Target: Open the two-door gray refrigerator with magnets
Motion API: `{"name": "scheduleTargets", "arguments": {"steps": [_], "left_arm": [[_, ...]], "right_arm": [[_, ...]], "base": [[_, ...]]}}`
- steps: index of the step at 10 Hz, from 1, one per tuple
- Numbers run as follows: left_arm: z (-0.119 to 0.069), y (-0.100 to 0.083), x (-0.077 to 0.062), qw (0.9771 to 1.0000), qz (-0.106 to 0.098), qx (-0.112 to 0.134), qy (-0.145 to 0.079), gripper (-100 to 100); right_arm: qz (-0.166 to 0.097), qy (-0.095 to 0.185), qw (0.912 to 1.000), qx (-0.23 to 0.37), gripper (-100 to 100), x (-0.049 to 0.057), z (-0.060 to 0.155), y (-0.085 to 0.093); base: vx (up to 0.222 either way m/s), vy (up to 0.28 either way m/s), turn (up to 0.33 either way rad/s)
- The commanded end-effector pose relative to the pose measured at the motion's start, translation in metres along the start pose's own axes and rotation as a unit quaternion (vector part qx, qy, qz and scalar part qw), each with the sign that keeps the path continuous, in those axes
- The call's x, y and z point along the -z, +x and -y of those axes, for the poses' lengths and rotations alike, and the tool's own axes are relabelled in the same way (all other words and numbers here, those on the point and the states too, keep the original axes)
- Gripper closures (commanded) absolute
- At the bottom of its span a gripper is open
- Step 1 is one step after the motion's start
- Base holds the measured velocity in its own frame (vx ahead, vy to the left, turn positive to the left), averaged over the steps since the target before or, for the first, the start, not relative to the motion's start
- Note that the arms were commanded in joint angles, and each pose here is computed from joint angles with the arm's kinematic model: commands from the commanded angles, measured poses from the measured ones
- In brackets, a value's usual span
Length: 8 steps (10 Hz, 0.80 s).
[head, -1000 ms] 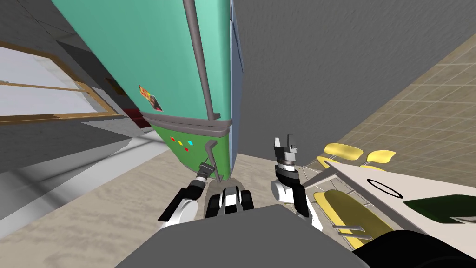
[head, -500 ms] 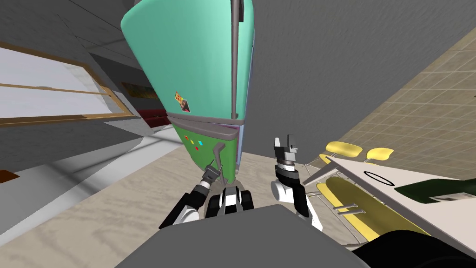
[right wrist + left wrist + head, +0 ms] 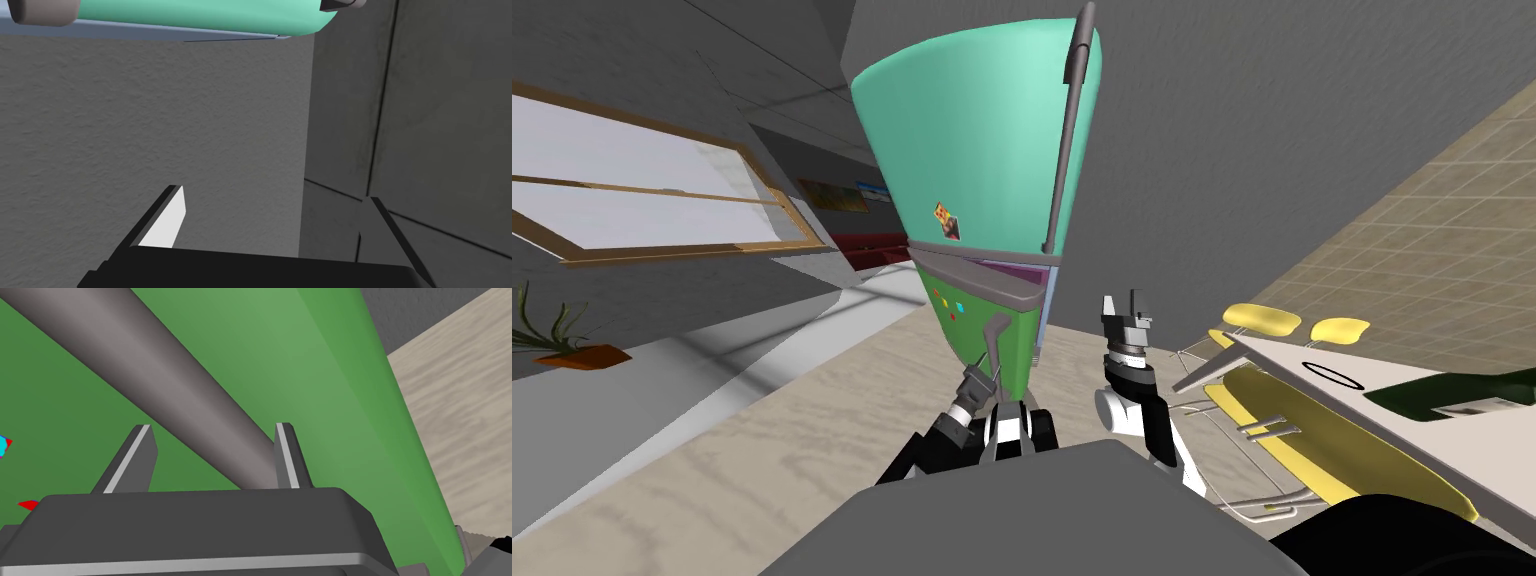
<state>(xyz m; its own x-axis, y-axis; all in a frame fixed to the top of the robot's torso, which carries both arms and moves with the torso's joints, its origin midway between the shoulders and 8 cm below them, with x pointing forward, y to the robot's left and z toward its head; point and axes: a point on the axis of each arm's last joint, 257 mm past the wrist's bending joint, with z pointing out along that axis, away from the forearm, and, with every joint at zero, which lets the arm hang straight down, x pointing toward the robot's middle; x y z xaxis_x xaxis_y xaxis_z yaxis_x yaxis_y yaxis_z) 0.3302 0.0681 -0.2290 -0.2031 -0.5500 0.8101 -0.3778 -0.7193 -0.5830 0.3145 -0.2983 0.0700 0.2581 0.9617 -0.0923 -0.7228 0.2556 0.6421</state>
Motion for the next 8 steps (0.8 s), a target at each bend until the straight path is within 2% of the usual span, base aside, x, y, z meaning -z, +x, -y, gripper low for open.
{"name": "scheduleTargets", "arguments": {"steps": [1, 3, 5, 8], "left_arm": [[-0.006, 0.006, 0.003, 1.0, -0.005, 0.001, -0.007, 100], [-0.016, 0.013, 0.004, 0.9996, -0.017, 0.0, -0.024, 100], [-0.02, 0.017, 0.004, 0.9993, -0.023, 0.0, -0.031, 100], [-0.024, 0.021, 0.005, 0.9988, -0.029, -0.001, -0.038, 100]], "right_arm": [[0.0, 0.0, 1.0, 0.0, 0, 0.0, 0.0, 0.0], [0.0, 0.0, 1.0, 0.0, 0, 0.0, 0.0, 0.0], [0.0, 0.0, 1.0, 0.0, 0, 0.0, 0.0, 0.0], [0.0, 0.0, 1.0, 0.0, 0, 0.0, 0.0, 0.0]], "base": [[-0.072, 0.102, -0.007], [-0.105, 0.246, -0.17], [-0.096, 0.318, -0.12], [-0.126, 0.223, -0.117]]}}
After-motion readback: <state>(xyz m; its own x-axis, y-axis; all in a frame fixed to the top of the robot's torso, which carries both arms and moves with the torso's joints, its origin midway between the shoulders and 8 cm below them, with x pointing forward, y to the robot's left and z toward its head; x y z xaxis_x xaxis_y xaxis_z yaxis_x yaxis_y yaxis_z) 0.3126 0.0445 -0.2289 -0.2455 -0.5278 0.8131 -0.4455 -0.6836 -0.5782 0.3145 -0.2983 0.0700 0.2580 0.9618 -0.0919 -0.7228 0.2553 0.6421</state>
